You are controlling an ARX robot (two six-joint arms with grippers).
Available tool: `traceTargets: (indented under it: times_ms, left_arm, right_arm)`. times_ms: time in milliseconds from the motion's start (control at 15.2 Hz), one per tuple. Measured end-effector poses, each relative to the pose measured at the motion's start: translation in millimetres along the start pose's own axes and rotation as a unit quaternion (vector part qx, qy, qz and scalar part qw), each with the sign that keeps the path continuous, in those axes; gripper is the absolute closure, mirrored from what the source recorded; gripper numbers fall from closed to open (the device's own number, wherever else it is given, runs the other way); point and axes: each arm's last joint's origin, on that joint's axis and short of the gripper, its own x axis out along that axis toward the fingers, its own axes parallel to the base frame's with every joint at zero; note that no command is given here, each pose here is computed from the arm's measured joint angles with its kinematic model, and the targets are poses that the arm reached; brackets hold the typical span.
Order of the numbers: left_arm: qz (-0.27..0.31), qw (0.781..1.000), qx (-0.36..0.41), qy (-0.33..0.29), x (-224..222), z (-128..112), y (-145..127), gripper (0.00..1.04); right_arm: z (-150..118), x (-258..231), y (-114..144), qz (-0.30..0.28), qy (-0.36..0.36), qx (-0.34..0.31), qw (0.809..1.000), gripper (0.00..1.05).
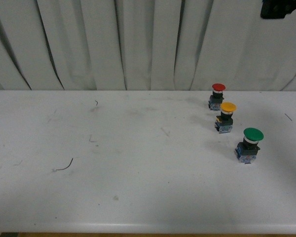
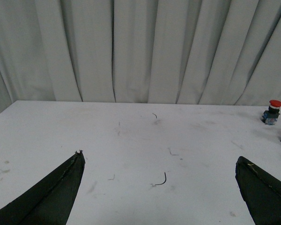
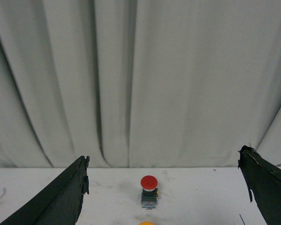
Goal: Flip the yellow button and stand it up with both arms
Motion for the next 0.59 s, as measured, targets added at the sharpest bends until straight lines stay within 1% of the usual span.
traceTargets:
  times_ms: [66,131,262,328,393,525,590]
  left_arm:
    - [0.000,1.000,0.000,0.000,0.0,0.0,0.0,0.07]
    - [0.000,1.000,0.000,0.000,0.0,0.0,0.0,0.07]
    - [0.000,1.000,0.000,0.000,0.0,0.0,0.0,0.07]
    - [0.000,1.000,0.000,0.000,0.0,0.0,0.0,0.07]
    - [0.000,1.000,0.000,0.000,0.0,0.0,0.0,0.07]
    - [0.000,1.000,0.000,0.000,0.0,0.0,0.0,0.07]
    - [0.000,1.000,0.000,0.000,0.0,0.0,0.0,0.07]
  right_arm:
    - [11.5,-31.2,3.3,0.011,0.003,0.001,1.000,0.10]
    - [14.6,-67.4,2.3,-0.002,0.031,-0.004,0.999,0.23]
    - [4.3,-138.0,-6.3,-0.011,0.075,-0.016,0.997,0.47]
    - [3.2,-171.2,-10.5,-0.015,0.076,-0.018,0.997,0.60]
    - [1.2,-201.6,-17.4,-0.008,0.055,-0.012,0.998,0.74]
    - [-4.5,-221.0,-31.6,-0.019,0.012,0.001,1.000,0.98]
    - [-16.4,-224.2,-35.8,-0.019,0.019,0.001,1.000,1.03]
